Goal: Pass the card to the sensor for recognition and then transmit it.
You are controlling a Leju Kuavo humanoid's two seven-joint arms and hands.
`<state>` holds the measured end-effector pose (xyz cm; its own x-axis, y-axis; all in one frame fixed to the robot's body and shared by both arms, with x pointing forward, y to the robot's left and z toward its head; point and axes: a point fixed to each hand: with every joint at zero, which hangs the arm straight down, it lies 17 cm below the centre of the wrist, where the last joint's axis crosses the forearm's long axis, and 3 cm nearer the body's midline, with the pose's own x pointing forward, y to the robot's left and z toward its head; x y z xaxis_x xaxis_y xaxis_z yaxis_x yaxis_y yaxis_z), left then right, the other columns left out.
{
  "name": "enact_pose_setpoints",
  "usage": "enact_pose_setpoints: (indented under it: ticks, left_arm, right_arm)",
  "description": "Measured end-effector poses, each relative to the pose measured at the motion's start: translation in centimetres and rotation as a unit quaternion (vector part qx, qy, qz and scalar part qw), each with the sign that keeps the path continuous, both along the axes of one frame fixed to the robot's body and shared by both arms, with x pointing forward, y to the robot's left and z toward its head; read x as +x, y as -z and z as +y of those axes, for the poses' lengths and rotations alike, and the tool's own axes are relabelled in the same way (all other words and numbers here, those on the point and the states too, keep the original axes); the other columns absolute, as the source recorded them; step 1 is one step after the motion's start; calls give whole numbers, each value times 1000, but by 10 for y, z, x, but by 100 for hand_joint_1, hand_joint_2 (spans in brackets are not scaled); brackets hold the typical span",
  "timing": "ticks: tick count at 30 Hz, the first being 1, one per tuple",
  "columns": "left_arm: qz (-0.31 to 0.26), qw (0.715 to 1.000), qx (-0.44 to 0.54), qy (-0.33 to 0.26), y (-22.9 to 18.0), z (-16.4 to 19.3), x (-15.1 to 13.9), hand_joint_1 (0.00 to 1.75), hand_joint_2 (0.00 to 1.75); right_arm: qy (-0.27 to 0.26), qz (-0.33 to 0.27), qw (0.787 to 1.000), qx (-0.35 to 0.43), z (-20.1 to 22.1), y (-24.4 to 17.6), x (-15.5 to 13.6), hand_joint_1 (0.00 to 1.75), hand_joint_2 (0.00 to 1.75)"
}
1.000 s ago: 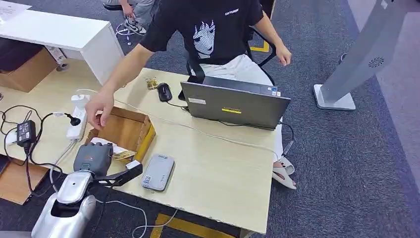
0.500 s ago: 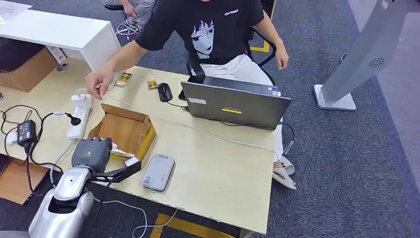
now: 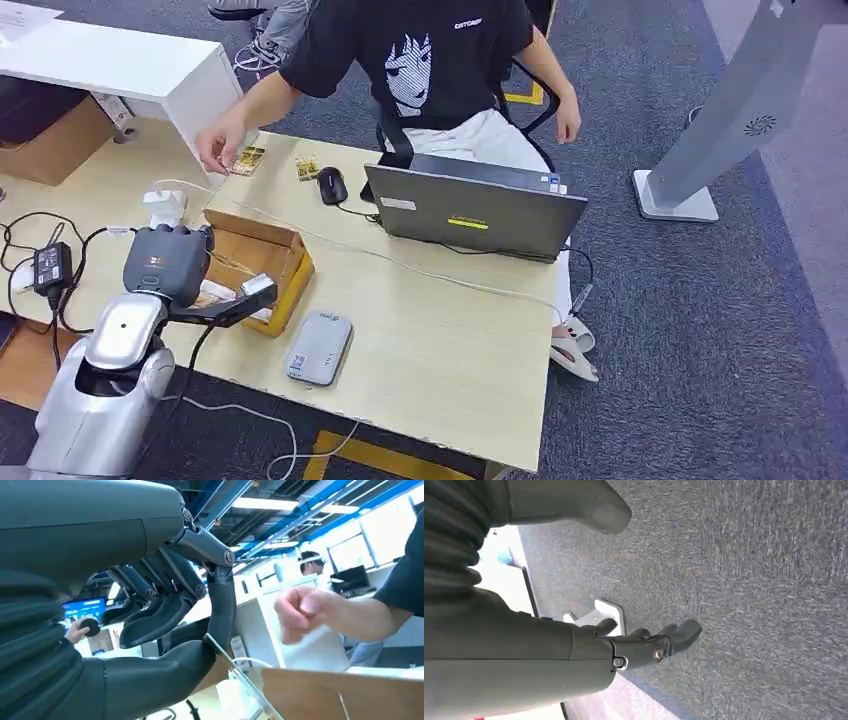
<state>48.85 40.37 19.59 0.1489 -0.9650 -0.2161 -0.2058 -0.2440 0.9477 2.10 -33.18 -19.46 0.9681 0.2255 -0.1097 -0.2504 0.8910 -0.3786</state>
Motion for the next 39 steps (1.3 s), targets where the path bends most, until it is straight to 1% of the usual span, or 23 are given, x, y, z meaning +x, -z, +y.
enact_pose_setpoints:
  ticks: [11, 13, 15, 21, 26, 32, 39]
  left_arm:
    - [-14, 1000, 7, 9, -12, -5, 3, 175, 175]
    - [-20, 1000, 3, 18, -20, -10, 6, 175, 175]
    - [-27, 1000, -2, 14, -32, -9, 10, 175, 175]
    - [-57, 998, -28, -6, -71, 4, 20, 175, 175]
    - [-79, 995, -49, -21, -92, 13, 20, 175, 175]
    - [-91, 993, -64, -26, -99, 13, 18, 175, 175]
    - [-102, 991, -81, -18, -105, 3, 16, 175, 175]
  right_arm:
    - [-3, -1, 1000, 0, 0, 0, 0, 0, 175]
    - [-4, -2, 1000, 0, 0, 0, 1, 0, 175]
    - [-6, -3, 1000, 0, 0, -1, 2, 0, 175]
    - [-11, 2, 1000, -2, -1, -3, 1, 0, 175]
    - [-14, 2, 1000, -4, -2, -4, 2, 0, 175]
    - [-14, 1, 1000, -4, -3, -5, 3, 0, 175]
    - [-15, 1, 1000, -5, -3, -5, 2, 0, 175]
